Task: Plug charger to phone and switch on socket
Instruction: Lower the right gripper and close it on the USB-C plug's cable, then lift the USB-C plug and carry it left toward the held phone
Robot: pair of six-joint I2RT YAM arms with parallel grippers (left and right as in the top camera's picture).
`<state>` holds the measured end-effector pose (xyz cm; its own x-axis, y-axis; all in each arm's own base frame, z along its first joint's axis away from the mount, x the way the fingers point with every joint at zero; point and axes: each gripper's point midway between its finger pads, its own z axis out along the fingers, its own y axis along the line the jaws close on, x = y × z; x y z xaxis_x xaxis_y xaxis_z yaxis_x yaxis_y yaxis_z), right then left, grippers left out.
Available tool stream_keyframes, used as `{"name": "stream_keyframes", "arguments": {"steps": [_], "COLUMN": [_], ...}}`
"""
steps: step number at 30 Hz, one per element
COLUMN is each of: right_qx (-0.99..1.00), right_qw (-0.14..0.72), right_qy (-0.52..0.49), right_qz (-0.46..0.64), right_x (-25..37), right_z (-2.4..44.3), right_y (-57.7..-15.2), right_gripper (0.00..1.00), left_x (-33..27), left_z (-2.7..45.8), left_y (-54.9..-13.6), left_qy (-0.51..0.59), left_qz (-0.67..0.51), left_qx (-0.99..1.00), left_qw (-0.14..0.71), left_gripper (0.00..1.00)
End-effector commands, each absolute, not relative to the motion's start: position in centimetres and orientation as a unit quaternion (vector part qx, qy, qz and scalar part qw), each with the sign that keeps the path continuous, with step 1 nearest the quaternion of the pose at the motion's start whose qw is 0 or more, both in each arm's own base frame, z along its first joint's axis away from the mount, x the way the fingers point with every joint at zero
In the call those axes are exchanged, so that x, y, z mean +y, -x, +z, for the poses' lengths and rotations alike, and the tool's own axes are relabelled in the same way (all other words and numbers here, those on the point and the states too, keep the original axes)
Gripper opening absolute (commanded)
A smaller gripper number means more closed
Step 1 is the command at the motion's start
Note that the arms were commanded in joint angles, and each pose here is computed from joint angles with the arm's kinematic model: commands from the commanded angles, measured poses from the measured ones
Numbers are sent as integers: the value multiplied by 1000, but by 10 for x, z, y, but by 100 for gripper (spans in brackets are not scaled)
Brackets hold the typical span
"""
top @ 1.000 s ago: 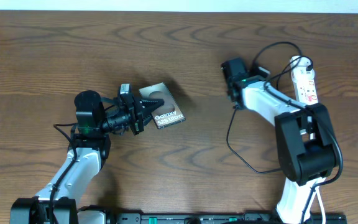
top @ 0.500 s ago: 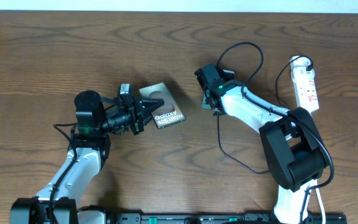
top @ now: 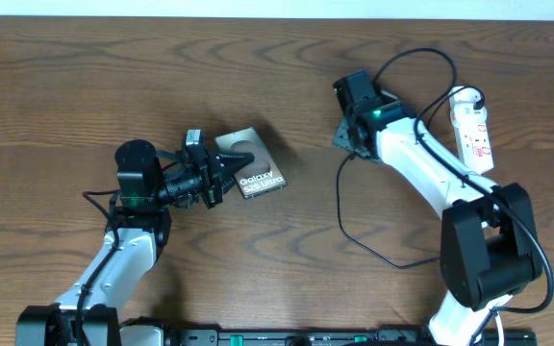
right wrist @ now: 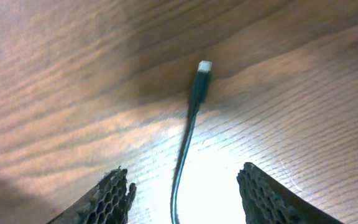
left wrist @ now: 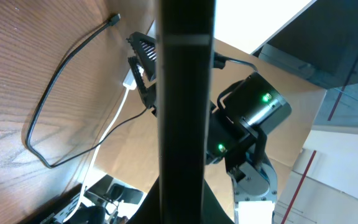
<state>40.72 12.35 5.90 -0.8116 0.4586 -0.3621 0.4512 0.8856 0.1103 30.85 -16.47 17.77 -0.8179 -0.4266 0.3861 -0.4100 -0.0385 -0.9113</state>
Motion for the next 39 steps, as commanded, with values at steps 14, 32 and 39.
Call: {"name": "stream_keyframes", "arguments": {"steps": [14,32,39], "right_qx": [939,940,943], "right_qw": [165,127,121], "right_qy": [-301,-315,-307], "right_qz": [1,-26,-28], "right_x": [116,111,111], "right_z": [7,-40,-45], "right_y": [-413,-403,-402], "right_gripper": [44,29,25], "left_x": [-164,-164,-164], "left_z": [186,186,185], "left_y": [-309,-309,-309], "left_qy": [285,286,286], "left_qz": [-660,-660,-660], "left_qx": [694,694,694], "left_qw": [17,17,17], "left_gripper": [8,8,7]}}
